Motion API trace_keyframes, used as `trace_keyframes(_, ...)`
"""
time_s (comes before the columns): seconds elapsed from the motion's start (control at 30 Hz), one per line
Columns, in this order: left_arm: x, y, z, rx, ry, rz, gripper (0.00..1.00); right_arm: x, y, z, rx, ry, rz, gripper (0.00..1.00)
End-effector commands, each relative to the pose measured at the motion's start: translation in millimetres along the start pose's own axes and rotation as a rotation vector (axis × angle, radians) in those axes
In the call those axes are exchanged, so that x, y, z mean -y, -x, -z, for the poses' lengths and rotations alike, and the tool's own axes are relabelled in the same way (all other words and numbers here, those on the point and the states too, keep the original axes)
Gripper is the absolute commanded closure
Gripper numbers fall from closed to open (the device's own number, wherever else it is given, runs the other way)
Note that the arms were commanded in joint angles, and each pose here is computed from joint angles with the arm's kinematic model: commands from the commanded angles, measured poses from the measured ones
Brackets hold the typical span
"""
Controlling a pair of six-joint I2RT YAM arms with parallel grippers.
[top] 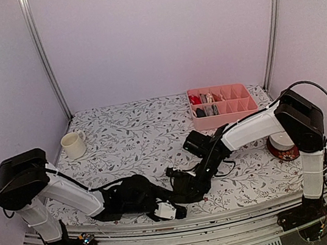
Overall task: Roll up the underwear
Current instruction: Roll the underwear at the center of the board.
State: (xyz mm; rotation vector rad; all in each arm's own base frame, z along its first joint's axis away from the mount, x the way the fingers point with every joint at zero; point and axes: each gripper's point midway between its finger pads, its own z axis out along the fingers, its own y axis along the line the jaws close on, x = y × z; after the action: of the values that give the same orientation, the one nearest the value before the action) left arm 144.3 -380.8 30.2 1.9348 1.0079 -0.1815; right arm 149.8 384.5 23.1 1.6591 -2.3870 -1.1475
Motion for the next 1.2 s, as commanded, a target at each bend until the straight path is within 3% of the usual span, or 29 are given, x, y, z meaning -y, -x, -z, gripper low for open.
trace_keyframes(0.0, -12, -5, -10, -0.061, 0.071, 0.006, 0.46, 11, -18, -10, -0.066, -0.029, -0.037, 0.97)
trace_keyframes(0.3, 2, -13, -20, -0.101, 0.047, -0.018, 0.51, 13, -19, -10, -0.07, -0.042, -0.033, 0.97)
trace_keyframes(0.53, 18, -22, -33, -0.149, -0.01, -0.002, 0.77, 15, -18, -10, -0.067, -0.051, -0.031, 0.97)
trace_keyframes(0.67, 26, -28, -37, -0.177, -0.043, 0.012, 1.0, 17, -18, -9, -0.07, -0.068, -0.027, 0.96)
trace_keyframes(0.73, 29, -29, -36, -0.185, -0.07, 0.025, 1.0, 19, -16, -6, -0.066, -0.092, -0.02, 0.94)
trace_keyframes(0.83, 36, -29, -34, -0.187, -0.148, 0.074, 1.0, 22, -9, 7, -0.041, -0.168, 0.009, 0.83)
trace_keyframes(1.1, 42, -32, -29, -0.189, -0.375, 0.279, 1.0, 16, 6, 66, 0.159, -0.425, 0.123, 0.38)
trace_keyframes(1.17, 41, -31, -29, -0.182, -0.42, 0.316, 1.0, 19, 2, 77, 0.195, -0.498, 0.129, 0.31)
